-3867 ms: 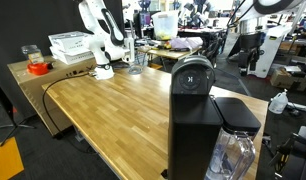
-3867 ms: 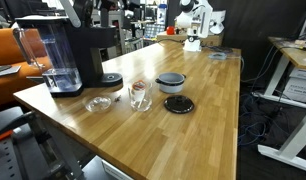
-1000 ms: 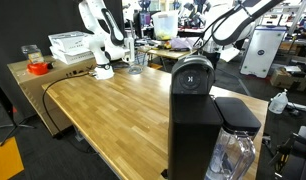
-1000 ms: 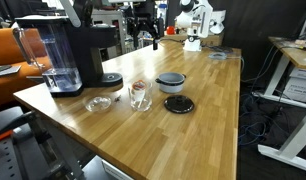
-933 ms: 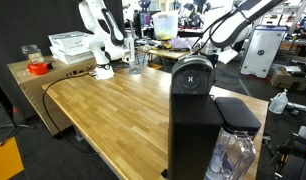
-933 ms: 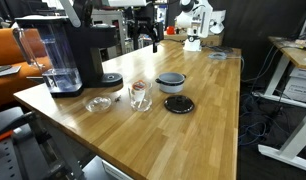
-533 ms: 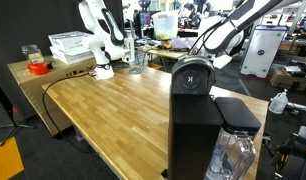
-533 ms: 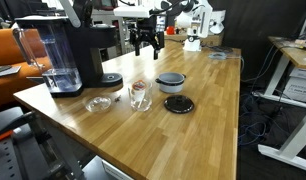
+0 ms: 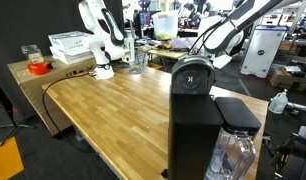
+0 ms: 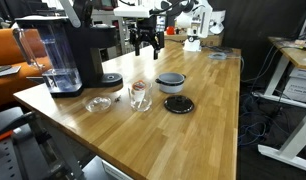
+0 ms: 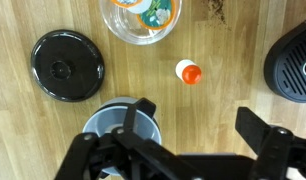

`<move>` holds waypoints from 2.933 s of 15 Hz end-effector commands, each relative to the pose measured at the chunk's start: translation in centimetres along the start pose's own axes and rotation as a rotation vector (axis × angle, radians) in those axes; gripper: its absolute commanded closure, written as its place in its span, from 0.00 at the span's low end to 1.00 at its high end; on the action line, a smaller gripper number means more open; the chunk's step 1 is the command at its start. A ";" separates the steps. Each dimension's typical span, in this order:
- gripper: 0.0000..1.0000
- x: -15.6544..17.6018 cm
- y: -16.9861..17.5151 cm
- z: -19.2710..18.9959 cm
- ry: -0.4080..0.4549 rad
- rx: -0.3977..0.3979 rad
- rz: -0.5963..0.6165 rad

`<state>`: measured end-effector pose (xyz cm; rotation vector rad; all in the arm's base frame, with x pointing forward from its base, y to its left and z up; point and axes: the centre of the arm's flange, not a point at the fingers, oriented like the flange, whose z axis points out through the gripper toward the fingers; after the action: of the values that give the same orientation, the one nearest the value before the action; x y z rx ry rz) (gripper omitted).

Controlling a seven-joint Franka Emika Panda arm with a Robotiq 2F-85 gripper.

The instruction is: Put the white object into the pot.

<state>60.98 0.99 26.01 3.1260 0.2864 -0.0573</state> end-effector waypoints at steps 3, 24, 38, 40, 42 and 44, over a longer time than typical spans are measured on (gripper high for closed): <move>0.00 0.8 -2.5 1.1 -0.015 0.031 -0.048; 0.00 1.6 -2.4 10.0 -0.187 0.136 -0.020; 0.00 1.3 -1.3 11.2 -0.226 0.155 0.022; 0.00 1.1 -1.0 11.3 -0.238 0.157 0.025; 0.00 1.1 -0.8 11.4 -0.244 0.159 0.027; 0.00 1.2 -0.9 11.5 -0.247 0.166 0.024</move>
<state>60.99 2.23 14.55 3.2232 0.2360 -0.4477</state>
